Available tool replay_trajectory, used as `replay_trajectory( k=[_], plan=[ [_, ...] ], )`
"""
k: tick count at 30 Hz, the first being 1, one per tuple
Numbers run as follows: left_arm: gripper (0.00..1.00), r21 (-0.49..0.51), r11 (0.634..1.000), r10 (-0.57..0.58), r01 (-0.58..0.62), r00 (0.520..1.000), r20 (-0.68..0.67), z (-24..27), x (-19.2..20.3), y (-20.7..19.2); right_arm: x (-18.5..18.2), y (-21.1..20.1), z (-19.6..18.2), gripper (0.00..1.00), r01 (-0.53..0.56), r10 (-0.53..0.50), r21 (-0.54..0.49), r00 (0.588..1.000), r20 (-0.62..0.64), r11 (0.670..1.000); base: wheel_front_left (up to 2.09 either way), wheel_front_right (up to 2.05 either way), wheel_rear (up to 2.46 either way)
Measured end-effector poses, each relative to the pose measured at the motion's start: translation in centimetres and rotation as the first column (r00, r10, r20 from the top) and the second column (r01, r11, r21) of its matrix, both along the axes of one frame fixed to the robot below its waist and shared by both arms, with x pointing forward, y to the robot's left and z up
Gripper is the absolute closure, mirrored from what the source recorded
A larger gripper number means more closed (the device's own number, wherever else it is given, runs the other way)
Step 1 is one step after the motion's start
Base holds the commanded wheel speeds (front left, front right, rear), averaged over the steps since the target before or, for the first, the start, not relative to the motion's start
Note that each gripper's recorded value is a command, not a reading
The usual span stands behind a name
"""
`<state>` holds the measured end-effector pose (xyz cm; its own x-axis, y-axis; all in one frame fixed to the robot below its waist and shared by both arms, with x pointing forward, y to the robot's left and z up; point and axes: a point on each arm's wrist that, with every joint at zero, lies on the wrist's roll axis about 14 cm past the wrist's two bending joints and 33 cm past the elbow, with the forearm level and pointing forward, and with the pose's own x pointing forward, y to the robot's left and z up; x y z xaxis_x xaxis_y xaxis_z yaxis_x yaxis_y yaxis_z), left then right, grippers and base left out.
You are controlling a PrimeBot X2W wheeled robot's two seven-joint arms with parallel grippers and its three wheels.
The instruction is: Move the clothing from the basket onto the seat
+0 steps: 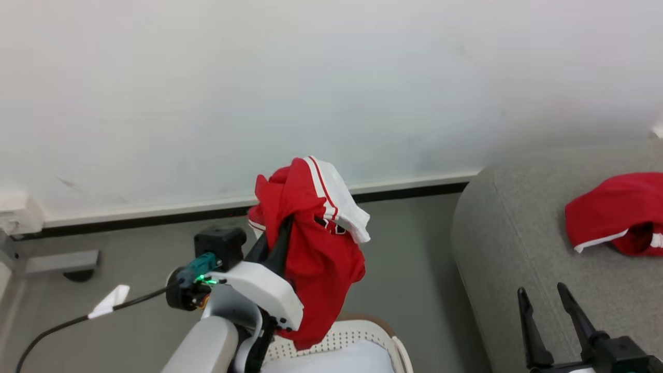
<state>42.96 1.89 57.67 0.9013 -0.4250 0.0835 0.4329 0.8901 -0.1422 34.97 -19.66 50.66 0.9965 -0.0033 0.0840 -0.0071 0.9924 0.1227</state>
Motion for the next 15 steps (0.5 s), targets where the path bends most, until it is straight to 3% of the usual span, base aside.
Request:
replay_trajectory(
  k=[6,15],
  plan=[
    [1.0,-0.015,1.0,0.024,-0.023,0.996,0.084,4.1,-1.9,1.2,-0.9,1.4,0.4,0.0,-0.039,0.039,0.0,0.999,0.017,0.999,0.0,0.0,0.0],
    [1.0,-0.025,1.0,0.017,-0.014,0.994,0.105,5.5,-3.1,1.0,-0.9,4.6,1.2,0.0,-0.138,0.14,-0.036,0.989,0.041,0.99,0.0,0.0,0.0]
  ],
)
